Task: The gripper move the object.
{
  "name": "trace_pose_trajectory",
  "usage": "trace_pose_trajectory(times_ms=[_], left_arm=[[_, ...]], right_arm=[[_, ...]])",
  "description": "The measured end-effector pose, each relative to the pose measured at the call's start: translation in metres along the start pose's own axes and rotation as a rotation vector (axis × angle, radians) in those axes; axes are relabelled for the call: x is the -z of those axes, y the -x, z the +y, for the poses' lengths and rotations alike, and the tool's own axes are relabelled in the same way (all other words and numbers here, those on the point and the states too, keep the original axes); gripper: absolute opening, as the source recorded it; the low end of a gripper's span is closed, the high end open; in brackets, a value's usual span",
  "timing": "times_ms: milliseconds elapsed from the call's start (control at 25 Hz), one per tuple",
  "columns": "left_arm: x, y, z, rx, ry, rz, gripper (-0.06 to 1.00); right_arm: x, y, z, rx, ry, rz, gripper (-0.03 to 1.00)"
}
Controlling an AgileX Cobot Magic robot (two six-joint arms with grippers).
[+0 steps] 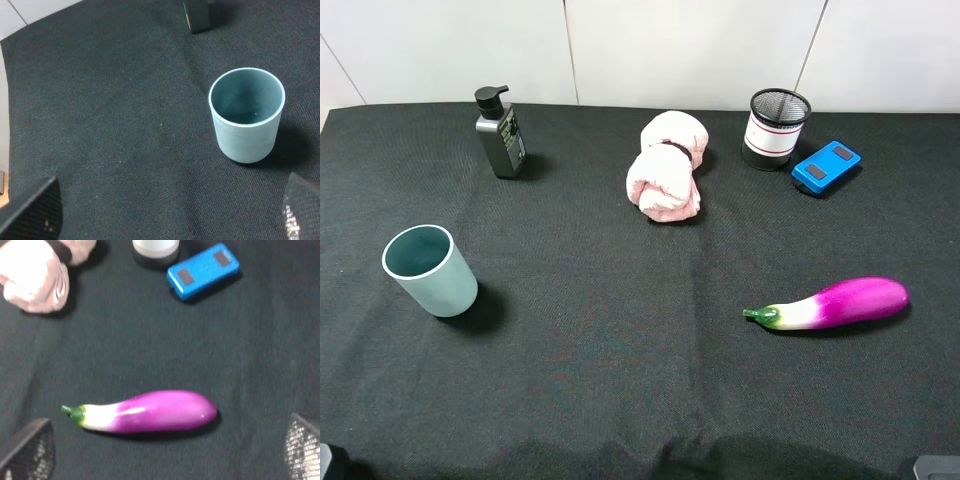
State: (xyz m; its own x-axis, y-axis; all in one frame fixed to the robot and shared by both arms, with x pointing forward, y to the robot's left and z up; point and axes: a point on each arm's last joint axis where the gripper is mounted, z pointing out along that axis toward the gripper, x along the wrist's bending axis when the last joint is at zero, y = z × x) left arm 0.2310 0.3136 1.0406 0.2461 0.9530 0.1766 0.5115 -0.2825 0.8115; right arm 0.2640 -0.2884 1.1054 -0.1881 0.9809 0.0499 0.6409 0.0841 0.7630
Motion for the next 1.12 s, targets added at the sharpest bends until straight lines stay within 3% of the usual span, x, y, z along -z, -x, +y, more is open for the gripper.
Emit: trace_pose_trajectory(times_ms=[320,520,880,1120], left_arm=[[0.0,0.0,0.0,0.0,0.0,0.0,0.93],[0.0,0.0,0.0,0.0,0.0,0.0,0.93],[0.0,0.0,0.0,0.0,0.0,0.0,0.93],[0.0,0.0,0.0,0.0,0.0,0.0,0.93]], right_arm=[[0.011,-0.001,-0.042,0.009,0.15,-0.002,0.69],[0.0,0.001,-0.061,-0.019,0.188,-0.061,0.69],[-0.001,0.006,-0.06,-0.022,0.239,-0.165,0.69],[-0.009,0.007,-0.059,-0.02,0.257,-0.166,0.69]])
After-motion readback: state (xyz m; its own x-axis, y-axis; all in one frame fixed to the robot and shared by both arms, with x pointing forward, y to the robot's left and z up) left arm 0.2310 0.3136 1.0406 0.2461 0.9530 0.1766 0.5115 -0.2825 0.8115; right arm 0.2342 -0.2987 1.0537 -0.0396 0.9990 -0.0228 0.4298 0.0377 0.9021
